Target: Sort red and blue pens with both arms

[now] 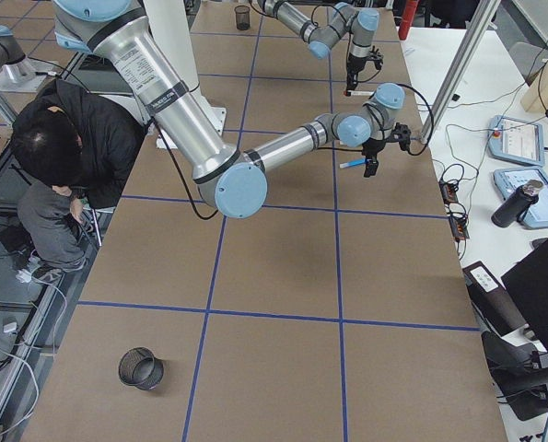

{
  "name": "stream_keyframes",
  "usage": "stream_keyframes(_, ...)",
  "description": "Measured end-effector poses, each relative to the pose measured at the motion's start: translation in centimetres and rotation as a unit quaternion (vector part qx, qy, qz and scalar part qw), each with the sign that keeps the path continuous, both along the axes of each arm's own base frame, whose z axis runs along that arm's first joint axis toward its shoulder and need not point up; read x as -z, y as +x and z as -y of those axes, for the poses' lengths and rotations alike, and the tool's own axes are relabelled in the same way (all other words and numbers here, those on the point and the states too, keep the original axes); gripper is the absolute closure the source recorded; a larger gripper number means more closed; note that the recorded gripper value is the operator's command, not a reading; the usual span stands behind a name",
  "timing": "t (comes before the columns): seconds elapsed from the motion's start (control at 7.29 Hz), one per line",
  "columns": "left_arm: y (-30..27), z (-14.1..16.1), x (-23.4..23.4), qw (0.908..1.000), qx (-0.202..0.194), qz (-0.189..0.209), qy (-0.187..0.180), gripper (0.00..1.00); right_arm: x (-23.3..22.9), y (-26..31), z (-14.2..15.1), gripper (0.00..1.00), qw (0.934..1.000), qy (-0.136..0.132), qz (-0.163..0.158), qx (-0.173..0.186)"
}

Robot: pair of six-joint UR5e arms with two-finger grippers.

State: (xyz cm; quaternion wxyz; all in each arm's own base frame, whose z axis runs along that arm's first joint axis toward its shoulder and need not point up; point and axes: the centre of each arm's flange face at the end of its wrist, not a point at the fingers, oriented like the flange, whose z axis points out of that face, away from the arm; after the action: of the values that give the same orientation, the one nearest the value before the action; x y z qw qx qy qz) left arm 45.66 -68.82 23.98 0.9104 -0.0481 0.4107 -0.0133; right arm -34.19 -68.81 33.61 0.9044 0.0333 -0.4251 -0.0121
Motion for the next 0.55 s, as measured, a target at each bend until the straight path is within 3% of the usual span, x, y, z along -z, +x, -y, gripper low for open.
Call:
stream_keyframes(0.27, -3.8, -0.1, -2.0, 0.9999, -0.007, 0.009, -0.011, 1.0, 1.8, -3.9, 0.7, 0.01, 0.9997, 0.023, -0.011, 0.006)
stream_keyframes(0.55, -10.6, -1.6, -7.6, 0.9999, 0.001, 0.013, 0.0, 1.0, 3.5, -6.8, 0.6, 0.02, 0.9989, 0.041, -0.023, 0.009)
